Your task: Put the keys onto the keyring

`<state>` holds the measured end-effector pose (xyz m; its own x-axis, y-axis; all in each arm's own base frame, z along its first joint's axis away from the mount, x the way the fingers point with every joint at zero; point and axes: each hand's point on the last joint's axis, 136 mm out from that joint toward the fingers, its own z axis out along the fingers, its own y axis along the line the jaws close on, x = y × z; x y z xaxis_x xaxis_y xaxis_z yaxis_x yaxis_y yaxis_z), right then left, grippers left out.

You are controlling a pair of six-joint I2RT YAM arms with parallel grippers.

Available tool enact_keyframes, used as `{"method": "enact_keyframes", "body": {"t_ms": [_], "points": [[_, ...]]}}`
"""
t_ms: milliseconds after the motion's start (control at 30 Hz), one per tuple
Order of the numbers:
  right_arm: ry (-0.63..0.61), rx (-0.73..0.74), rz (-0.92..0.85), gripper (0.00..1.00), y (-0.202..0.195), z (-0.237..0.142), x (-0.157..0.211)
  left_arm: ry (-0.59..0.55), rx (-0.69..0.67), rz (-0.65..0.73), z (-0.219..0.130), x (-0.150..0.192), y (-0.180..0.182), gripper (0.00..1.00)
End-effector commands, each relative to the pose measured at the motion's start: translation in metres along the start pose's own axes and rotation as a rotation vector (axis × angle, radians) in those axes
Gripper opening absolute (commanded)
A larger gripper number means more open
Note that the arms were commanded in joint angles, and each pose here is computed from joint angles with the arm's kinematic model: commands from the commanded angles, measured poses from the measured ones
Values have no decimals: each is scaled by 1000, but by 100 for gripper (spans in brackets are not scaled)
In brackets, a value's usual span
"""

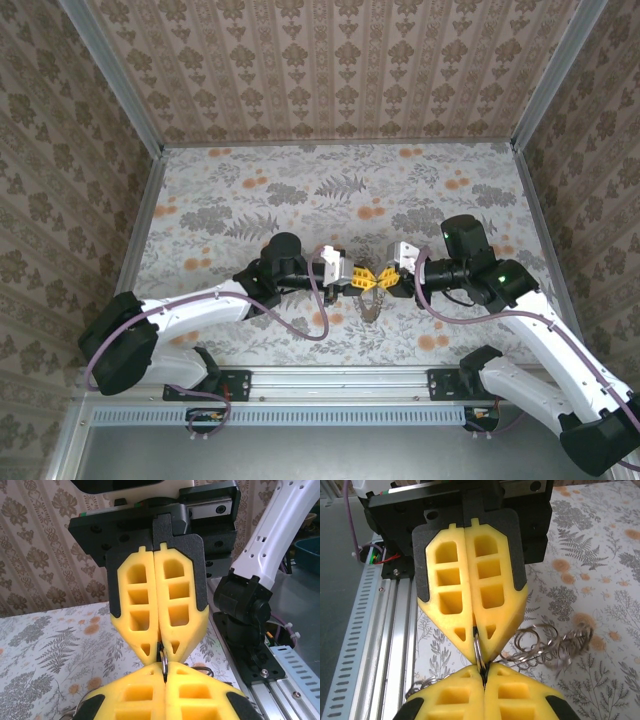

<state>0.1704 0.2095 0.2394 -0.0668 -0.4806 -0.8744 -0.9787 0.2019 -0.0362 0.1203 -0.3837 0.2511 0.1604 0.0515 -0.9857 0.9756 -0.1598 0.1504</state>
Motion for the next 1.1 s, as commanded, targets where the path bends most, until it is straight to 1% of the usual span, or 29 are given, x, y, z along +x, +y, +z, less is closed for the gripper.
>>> {"method": "enact_keyframes", "body": {"t_ms": [0,67,200,267,433,600,1067], "points": [[-25,21,-14,0,-5,0,-8,-29,-20,40,2,-17,4,2],[-13,38,-18,0,-7,-2,-9,10,-48,11,1,-10,9,8],[67,95,-46,0,-14,-7,-2,54,-70,-17,-1,-4,11,13],[117,109,-61,0,-16,-8,3,73,-73,-31,-2,-2,12,23],[210,120,-91,0,-17,-6,11,101,-65,-53,1,1,13,23],[276,121,-124,0,-18,-2,17,96,-55,-77,6,0,15,24],[254,119,-166,0,-17,-3,5,134,-51,-109,13,13,17,24]]}}
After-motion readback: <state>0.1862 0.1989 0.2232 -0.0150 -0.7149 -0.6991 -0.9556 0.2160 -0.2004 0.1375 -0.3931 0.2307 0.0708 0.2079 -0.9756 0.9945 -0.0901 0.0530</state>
